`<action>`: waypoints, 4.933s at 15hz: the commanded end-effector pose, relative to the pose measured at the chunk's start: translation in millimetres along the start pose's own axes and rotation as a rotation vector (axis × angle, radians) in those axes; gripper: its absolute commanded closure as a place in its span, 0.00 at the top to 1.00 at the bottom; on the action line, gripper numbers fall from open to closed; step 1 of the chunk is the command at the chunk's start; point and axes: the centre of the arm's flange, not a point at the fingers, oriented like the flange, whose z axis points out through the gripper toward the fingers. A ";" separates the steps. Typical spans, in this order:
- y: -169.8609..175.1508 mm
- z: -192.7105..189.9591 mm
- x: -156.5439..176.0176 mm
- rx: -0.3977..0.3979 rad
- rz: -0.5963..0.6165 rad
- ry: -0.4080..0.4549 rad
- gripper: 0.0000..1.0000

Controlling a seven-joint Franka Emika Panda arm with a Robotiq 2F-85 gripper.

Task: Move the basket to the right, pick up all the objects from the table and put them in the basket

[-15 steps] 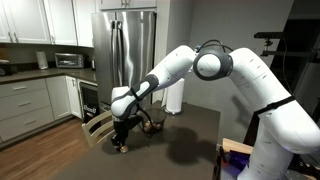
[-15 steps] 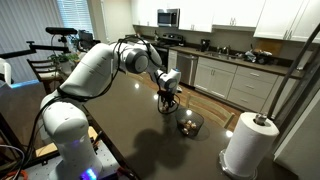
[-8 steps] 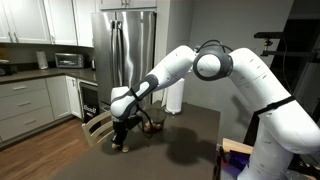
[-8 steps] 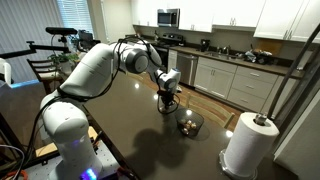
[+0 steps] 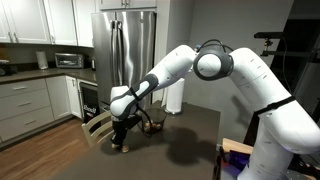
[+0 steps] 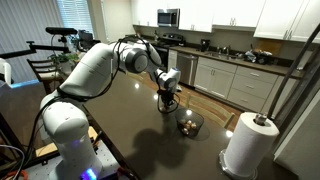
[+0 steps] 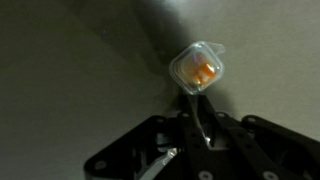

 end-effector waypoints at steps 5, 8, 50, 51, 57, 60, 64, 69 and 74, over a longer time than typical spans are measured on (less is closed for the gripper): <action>8.2 -16.7 3.8 -0.021 -0.018 -0.001 0.71; 9.8 -18.1 6.9 -0.020 -0.029 0.004 0.91; -7.0 -28.9 11.2 -0.073 -0.121 0.084 0.09; -7.6 -34.0 7.4 -0.075 -0.120 0.091 0.09; -1.1 -75.8 -16.3 -0.102 -0.101 0.145 0.09; 2.0 -93.5 -29.9 -0.117 -0.082 0.171 0.09; 3.2 -110.5 -49.1 -0.132 -0.059 0.191 0.09; 2.8 -125.9 -73.2 -0.147 -0.018 0.219 0.09; 9.9 -137.3 -90.7 -0.154 0.032 0.252 0.09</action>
